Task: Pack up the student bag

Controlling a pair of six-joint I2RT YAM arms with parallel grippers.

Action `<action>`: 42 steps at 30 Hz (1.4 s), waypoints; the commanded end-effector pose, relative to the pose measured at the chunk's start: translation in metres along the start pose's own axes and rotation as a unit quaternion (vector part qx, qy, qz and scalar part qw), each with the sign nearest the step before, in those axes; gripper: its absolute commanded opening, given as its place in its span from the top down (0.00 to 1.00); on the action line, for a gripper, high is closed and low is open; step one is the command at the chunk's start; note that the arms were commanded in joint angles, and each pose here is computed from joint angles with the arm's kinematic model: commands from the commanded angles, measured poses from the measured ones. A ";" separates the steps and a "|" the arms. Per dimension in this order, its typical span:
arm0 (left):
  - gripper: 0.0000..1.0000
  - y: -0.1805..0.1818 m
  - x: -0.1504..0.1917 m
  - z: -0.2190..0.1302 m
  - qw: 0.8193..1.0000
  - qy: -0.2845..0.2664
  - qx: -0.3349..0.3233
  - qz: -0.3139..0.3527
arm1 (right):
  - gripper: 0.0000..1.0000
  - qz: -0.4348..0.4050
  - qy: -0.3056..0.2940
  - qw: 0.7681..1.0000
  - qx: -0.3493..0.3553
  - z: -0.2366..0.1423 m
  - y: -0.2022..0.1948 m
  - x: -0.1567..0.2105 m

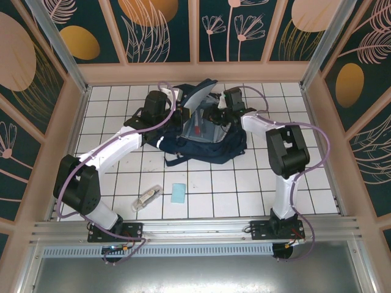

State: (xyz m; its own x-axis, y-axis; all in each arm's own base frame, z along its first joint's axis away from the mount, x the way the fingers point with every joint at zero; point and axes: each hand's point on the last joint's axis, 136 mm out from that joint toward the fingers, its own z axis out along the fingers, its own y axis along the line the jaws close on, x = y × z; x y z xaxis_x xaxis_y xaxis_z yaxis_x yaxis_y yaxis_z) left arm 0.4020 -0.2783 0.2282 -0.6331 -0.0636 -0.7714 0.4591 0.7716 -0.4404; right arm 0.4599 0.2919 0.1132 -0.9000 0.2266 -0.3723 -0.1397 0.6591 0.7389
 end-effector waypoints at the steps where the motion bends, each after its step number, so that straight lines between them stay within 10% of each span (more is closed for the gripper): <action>1: 1.00 -0.047 -0.050 -0.022 0.993 -0.074 0.091 0.000 | 0.79 -0.013 -0.002 0.998 -0.055 0.023 0.030 -0.006; 11: 1.00 -0.055 -0.058 -0.024 0.990 -0.085 0.112 -0.018 | 0.81 -0.012 0.020 0.994 -0.103 0.083 0.055 -0.010; 26: 1.00 -0.029 -0.057 0.019 0.992 -0.081 0.070 -0.071 | 0.71 -0.075 -0.075 0.992 0.067 -0.079 0.032 -0.007; 33: 0.23 -0.051 -0.065 0.033 0.986 -0.051 0.128 -0.095 | 0.68 -0.095 -0.074 0.990 0.079 -0.102 0.037 0.057; 42: 0.02 -0.013 -0.050 -0.019 0.992 -0.086 0.016 -0.092 | 0.64 -0.138 -0.044 0.987 0.072 -0.065 0.054 0.113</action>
State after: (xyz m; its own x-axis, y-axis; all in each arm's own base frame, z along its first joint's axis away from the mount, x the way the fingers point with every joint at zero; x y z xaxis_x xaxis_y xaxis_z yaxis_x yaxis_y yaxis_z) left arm 0.4181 -0.3001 0.2712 -0.6514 -0.2778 -0.7060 0.4067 0.6577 -0.6340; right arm 0.3174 0.2979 0.1482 -0.8259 0.0685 -0.5597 -0.2932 0.7957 0.5301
